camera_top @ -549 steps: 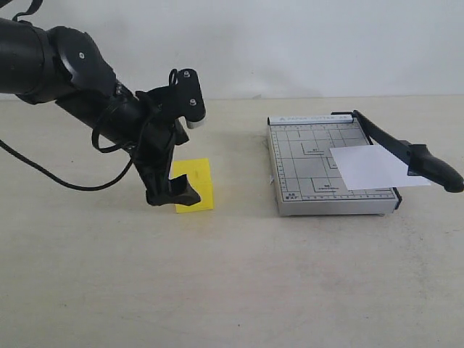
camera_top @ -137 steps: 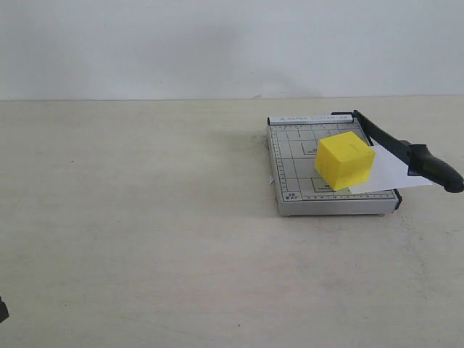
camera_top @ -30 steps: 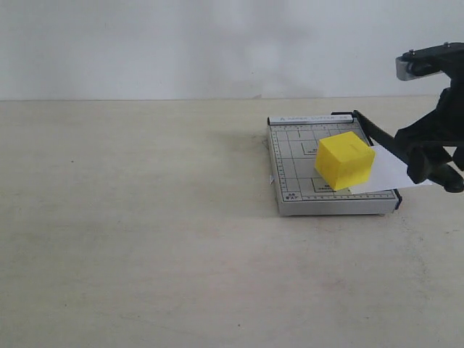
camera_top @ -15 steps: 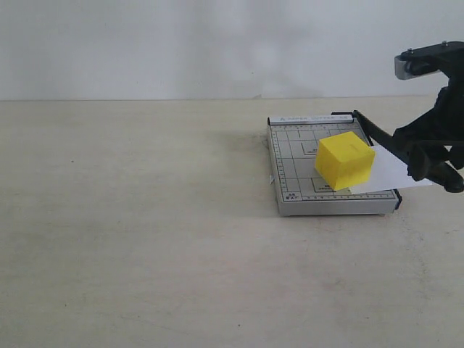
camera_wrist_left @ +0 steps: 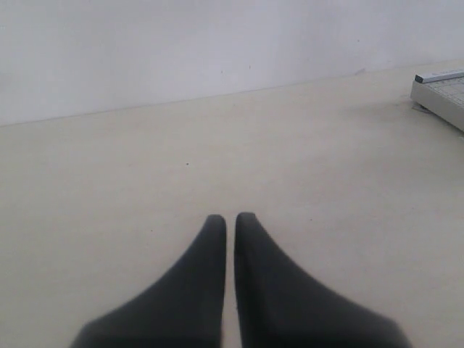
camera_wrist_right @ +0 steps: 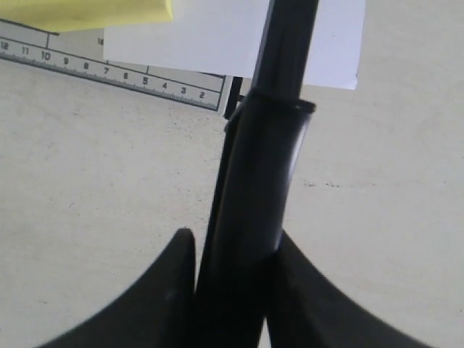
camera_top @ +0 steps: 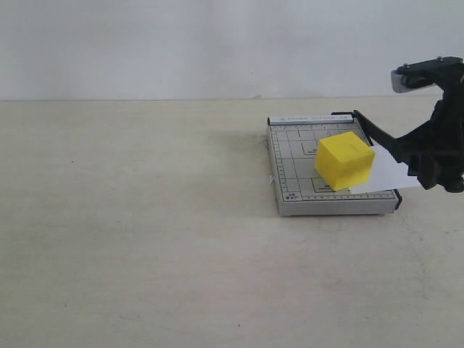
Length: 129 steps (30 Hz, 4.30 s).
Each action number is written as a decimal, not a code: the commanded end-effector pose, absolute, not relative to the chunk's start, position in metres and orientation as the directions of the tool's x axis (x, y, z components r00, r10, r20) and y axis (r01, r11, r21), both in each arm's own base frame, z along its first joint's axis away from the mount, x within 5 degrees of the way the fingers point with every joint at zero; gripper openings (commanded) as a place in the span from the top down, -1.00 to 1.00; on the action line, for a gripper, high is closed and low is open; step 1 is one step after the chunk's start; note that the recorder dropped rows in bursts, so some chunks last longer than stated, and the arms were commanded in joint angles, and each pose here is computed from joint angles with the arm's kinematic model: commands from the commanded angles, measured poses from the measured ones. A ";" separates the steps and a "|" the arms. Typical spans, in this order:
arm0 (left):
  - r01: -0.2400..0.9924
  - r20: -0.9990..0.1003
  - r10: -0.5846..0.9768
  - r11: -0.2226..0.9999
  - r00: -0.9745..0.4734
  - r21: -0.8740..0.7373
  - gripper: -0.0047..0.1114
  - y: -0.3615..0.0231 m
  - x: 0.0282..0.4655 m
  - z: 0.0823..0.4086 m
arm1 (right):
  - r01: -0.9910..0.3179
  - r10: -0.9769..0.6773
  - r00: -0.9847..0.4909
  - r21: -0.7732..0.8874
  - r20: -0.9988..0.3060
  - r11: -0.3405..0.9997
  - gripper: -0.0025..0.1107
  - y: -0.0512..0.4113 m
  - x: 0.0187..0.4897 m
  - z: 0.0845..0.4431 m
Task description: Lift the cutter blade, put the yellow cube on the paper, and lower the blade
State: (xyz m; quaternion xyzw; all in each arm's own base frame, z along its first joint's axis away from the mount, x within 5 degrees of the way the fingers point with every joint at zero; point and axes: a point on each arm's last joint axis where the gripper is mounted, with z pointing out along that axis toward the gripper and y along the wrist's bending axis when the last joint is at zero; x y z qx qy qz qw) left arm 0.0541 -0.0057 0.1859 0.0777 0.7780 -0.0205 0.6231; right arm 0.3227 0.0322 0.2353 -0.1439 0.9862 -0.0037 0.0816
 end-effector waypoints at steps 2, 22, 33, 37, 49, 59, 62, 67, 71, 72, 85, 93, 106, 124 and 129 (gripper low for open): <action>0.143 -0.972 0.101 0.987 -0.210 0.071 0.84 -0.005 0.054 0.185 | -0.285 -0.278 -0.935 -0.002 -0.219 0.959 0.96 0.035 0.318 0.226; 0.143 -0.972 0.101 0.987 -0.210 0.071 0.84 -0.005 0.054 0.185 | -0.235 -0.227 -0.955 0.020 -0.189 0.972 0.96 0.030 0.258 0.130; 0.143 -0.972 0.101 0.987 -0.210 0.071 0.84 -0.005 0.054 0.185 | -0.234 -0.228 -0.957 0.016 -0.180 0.972 0.96 0.030 0.263 0.111; 0.143 -0.972 0.101 0.987 -0.210 0.071 0.84 -0.005 0.054 0.185 | -0.234 -0.228 -0.957 0.016 -0.180 0.972 0.96 0.030 0.263 0.111; 0.143 -0.972 0.101 0.987 -0.210 0.071 0.84 -0.005 0.054 0.185 | -0.310 -0.302 -0.943 0.040 -0.143 0.950 0.46 0.032 0.256 0.121; 0.143 -0.972 0.101 0.987 -0.210 0.071 0.84 -0.005 0.054 0.185 | -0.309 -0.300 -0.942 0.042 -0.151 0.950 -0.17 0.033 0.260 0.125; 0.143 -0.972 0.101 0.987 -0.210 0.071 0.84 -0.005 0.054 0.185 | -0.313 -0.302 -0.937 0.038 -0.175 0.949 -0.17 0.033 0.263 0.133; 0.143 -0.972 0.101 0.987 -0.210 0.071 0.84 -0.005 0.054 0.185 | -0.328 -0.314 -0.909 0.006 -0.274 0.944 -0.17 0.033 0.269 0.160; 0.143 -0.972 0.101 0.987 -0.210 0.071 0.84 -0.005 0.054 0.185 | -0.359 -0.352 -0.876 -0.044 -0.330 0.932 -0.17 0.031 0.268 0.186; 0.143 -0.972 0.101 0.987 -0.210 0.071 0.84 -0.005 0.054 0.185 | -0.364 -0.360 -0.869 -0.055 -0.340 0.930 -0.17 0.031 0.268 0.190; 0.143 -0.972 0.101 0.987 -0.210 0.071 0.84 -0.005 0.054 0.185 | -0.322 -0.325 -0.802 -0.096 -0.501 0.942 0.01 0.028 0.250 0.244; 0.143 -0.972 0.101 0.987 -0.210 0.071 0.84 -0.005 0.054 0.185 | -0.270 -0.213 -0.690 -0.028 -0.692 0.963 0.95 0.031 0.220 0.287; 0.143 -0.972 0.101 0.987 -0.210 0.071 0.84 -0.005 0.054 0.185 | -0.338 -0.042 -0.173 0.019 -0.984 0.941 0.96 0.025 0.032 0.283; 0.144 -0.973 0.100 0.987 -0.206 0.071 0.84 -0.005 0.054 0.185 | -0.292 -0.024 0.022 -0.029 -0.999 0.956 0.96 0.020 0.022 0.291; 0.144 -0.973 0.100 0.987 -0.206 0.071 0.84 -0.005 0.054 0.185 | -0.244 -0.016 0.080 -0.035 -0.997 0.969 0.96 0.016 0.028 0.286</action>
